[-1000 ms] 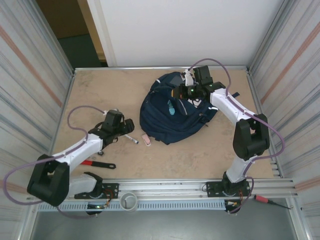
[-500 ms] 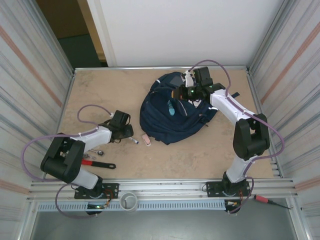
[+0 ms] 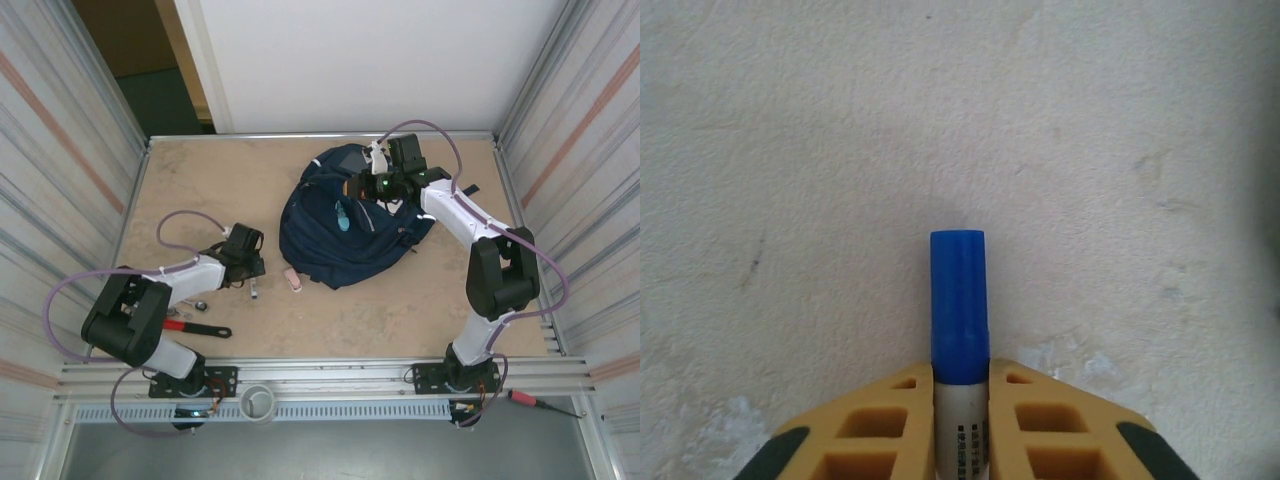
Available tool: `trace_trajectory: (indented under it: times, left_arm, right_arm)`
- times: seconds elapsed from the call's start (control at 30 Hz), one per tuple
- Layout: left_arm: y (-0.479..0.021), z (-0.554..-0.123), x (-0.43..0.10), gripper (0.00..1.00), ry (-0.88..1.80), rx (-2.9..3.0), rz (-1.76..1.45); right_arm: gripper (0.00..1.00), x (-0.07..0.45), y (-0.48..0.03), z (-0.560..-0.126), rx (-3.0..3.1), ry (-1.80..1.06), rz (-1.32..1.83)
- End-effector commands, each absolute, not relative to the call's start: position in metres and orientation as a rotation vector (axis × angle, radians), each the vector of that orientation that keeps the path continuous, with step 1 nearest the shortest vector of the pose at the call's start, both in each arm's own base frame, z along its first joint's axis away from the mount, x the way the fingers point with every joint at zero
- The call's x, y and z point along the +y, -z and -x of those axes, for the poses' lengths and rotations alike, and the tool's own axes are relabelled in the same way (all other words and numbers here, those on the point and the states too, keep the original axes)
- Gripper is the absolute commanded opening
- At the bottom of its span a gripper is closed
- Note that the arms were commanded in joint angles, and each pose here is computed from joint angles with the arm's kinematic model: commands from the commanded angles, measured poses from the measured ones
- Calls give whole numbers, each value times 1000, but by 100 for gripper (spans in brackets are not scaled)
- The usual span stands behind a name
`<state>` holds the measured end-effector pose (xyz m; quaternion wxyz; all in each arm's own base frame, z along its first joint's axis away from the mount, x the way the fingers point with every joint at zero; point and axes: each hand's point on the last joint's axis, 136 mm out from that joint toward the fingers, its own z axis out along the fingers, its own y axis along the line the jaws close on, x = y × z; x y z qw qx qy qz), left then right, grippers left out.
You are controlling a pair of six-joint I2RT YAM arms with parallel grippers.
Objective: Pack books, pencil case, and school supplies into a backpack
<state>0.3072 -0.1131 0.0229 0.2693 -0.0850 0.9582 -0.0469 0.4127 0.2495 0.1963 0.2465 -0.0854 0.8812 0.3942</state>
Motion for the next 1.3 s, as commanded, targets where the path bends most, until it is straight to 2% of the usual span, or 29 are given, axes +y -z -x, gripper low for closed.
trace_trajectory:
  times: [0.0, 0.17, 0.37, 0.57, 0.7, 0.97, 1.07, 1.2, 1.27]
  left_arm:
    - [-37, -316, -120, 10, 171, 2537, 217]
    - [-88, -331, -136, 9, 327, 2413, 248]
    - [-184, -347, -169, 8, 643, 2124, 333]
    - [-232, -378, -231, 9, 864, 1966, 364]
    - [-227, -401, -271, 9, 946, 1943, 417]
    - [-191, -416, -307, 11, 944, 1930, 526]
    - [-176, -420, -318, 20, 938, 1970, 504]
    - [-166, -417, -324, 40, 907, 2031, 419]
    - [-166, -413, -324, 47, 879, 2058, 358]
  right_arm:
    - [1, 247, -212, -416, 2348, -1094, 231]
    - [1, 246, -214, -415, 2347, -1093, 233]
    - [1, 245, -221, -417, 2337, -1088, 229]
    - [1, 249, -225, -420, 2329, -1105, 229]
    - [1, 249, -228, -419, 2324, -1100, 232]
    - [1, 247, -230, -423, 2324, -1088, 229]
    - [1, 246, -227, -424, 2329, -1090, 229]
    - [1, 246, -222, -423, 2340, -1090, 226]
    - [1, 247, -221, -423, 2339, -1092, 229]
